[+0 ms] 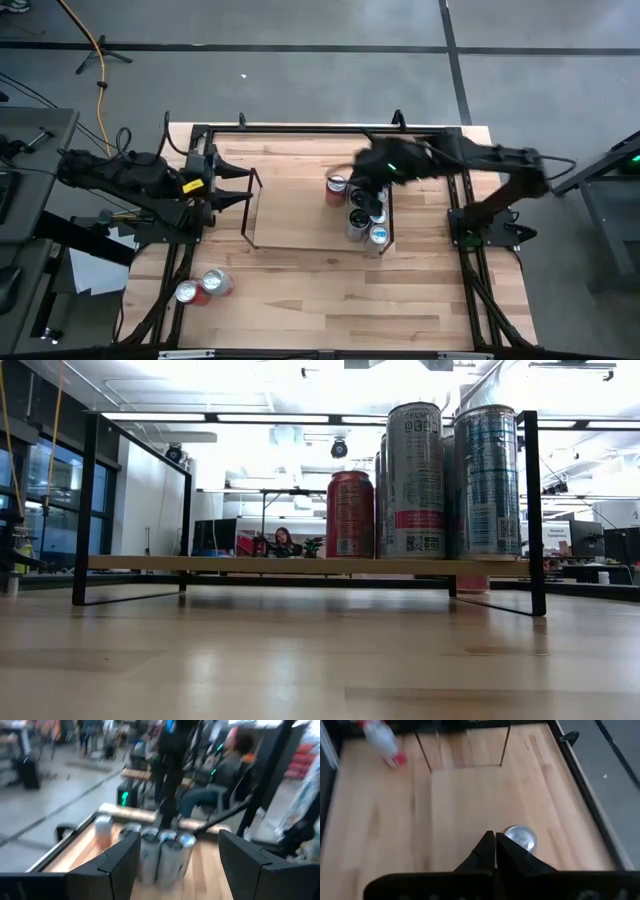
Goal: Place canned beverage on shelf
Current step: Put the orange soda can aligned with the other orange soda can on the shelf
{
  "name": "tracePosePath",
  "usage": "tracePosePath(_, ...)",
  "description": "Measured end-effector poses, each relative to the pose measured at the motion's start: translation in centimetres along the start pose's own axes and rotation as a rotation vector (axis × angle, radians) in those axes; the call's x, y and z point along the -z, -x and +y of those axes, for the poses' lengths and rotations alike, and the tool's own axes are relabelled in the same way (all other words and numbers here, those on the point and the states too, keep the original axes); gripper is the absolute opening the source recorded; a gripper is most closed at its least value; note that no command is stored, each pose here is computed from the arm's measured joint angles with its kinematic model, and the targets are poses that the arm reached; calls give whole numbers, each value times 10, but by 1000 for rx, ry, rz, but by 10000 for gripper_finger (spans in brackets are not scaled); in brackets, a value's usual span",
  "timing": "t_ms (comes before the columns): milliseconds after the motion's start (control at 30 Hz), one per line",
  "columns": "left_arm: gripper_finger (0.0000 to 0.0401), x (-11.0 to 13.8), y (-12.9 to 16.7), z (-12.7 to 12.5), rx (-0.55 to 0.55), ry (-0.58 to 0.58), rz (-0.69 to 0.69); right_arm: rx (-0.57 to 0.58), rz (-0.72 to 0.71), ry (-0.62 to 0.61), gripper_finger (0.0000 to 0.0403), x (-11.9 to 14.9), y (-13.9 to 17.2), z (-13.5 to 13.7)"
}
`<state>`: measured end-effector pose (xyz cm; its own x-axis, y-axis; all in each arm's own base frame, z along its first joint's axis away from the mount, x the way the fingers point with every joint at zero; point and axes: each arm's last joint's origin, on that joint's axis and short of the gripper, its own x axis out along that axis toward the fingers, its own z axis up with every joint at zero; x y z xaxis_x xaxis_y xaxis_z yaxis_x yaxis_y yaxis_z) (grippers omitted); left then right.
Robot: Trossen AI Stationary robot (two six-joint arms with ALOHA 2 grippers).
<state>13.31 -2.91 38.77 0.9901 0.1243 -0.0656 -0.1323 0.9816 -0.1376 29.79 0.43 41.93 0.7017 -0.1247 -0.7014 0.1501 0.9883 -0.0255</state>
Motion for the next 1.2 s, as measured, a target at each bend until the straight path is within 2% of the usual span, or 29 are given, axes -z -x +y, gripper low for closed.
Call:
tracePosePath(67,225,4,-6,-3,32,-9,-85,-21,-78,-73,0,22,1,8)
tracePosePath(200,225,22,-19,-2,52,15,-230,-134,-277,-195,0,54,5,23)
tracePosePath(400,225,43,-29,0,46,53,-288,-204,-523,-245,0,70,6,32)
tracePosePath(700,225,43,-29,1,16,32,-288,-204,-529,-236,0,72,2,32)
tracePosePath(833,225,37,-28,1,11,106,-268,-200,-518,-233,0,73,2,32)
tracePosePath(933,225,19,-25,-2,-11,120,-153,-197,-511,-232,0,73,1,32)
tracePosePath(1033,225,2,-26,-9,-29,114,60,-193,-502,-230,0,74,0,32)
tracePosePath(1200,225,-29,-18,-28,3,221,544,-184,-459,-240,0,78,-2,31)
